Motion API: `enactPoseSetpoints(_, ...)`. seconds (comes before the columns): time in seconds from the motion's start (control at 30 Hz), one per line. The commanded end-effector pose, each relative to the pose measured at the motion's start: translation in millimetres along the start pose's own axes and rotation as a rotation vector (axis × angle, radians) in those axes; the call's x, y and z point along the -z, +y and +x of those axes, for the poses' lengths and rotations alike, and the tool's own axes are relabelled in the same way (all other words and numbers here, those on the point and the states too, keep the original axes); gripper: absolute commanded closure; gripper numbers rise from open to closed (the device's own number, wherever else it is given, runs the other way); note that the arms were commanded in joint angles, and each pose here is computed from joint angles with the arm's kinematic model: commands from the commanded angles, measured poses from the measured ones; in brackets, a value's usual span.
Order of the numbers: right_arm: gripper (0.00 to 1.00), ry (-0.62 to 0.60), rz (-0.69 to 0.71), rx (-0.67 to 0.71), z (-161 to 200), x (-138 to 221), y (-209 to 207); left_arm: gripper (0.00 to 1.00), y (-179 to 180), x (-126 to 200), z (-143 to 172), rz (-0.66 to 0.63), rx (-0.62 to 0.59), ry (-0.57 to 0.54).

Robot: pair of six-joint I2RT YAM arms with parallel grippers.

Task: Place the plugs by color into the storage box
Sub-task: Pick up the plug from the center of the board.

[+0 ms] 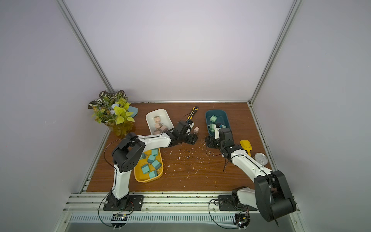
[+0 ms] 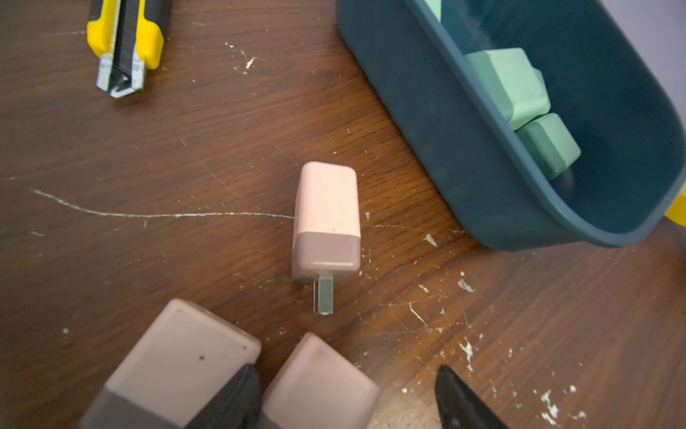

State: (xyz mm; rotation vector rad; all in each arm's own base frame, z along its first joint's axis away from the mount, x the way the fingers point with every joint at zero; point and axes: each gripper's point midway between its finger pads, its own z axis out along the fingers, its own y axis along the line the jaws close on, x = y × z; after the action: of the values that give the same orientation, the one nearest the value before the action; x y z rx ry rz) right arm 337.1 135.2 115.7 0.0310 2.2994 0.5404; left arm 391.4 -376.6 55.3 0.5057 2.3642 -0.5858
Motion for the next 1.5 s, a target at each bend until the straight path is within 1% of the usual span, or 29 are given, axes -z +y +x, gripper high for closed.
enactPoseSetpoints(0.0,0.35,-0.035,-0.048,0.014,-12.7,1.6,13.6,0.28,13.2,-9.1,18.7,-0.041,-0.008,0.082)
enactPoseSetpoints(0.2,0.35,-0.049,-0.055,0.022,-14.7,5.5,17.4,0.36,13.1,-10.3,29.0,-0.031,-0.004,0.106)
enactPoseSetpoints(0.3,0.35,-0.058,-0.065,0.031,-16.9,8.6,20.4,0.37,14.5,-10.4,32.1,-0.034,-0.002,0.114)
enactPoseSetpoints(0.53,0.36,-0.041,-0.153,0.042,-16.0,5.9,36.0,0.43,10.7,-11.6,34.5,-0.023,0.003,0.120)
enactPoseSetpoints(0.63,0.36,-0.021,-0.202,0.036,-12.4,2.8,43.4,0.48,9.8,-11.8,33.2,-0.024,0.003,0.112)
enactPoseSetpoints(0.7,0.37,-0.011,-0.209,0.035,-10.3,0.4,44.4,0.51,9.7,-11.3,33.6,-0.028,0.003,0.110)
enactPoseSetpoints(0.83,0.37,0.002,-0.203,0.040,-9.2,-0.7,43.6,0.55,9.5,-6.1,27.0,-0.034,-0.002,0.089)
enactPoseSetpoints(0.97,0.37,-0.001,-0.206,0.044,-11.1,0.2,45.3,0.58,7.9,4.0,13.6,-0.038,-0.012,0.041)
enactPoseSetpoints(1.23,0.37,0.004,-0.219,0.056,-14.1,-0.9,53.8,0.60,-3.2,20.8,-8.8,-0.004,-0.011,-0.026)
enactPoseSetpoints(1.47,0.38,0.003,-0.258,0.081,-20.2,-0.6,75.4,0.60,-8.8,39.1,-31.0,0.003,-0.042,-0.076)
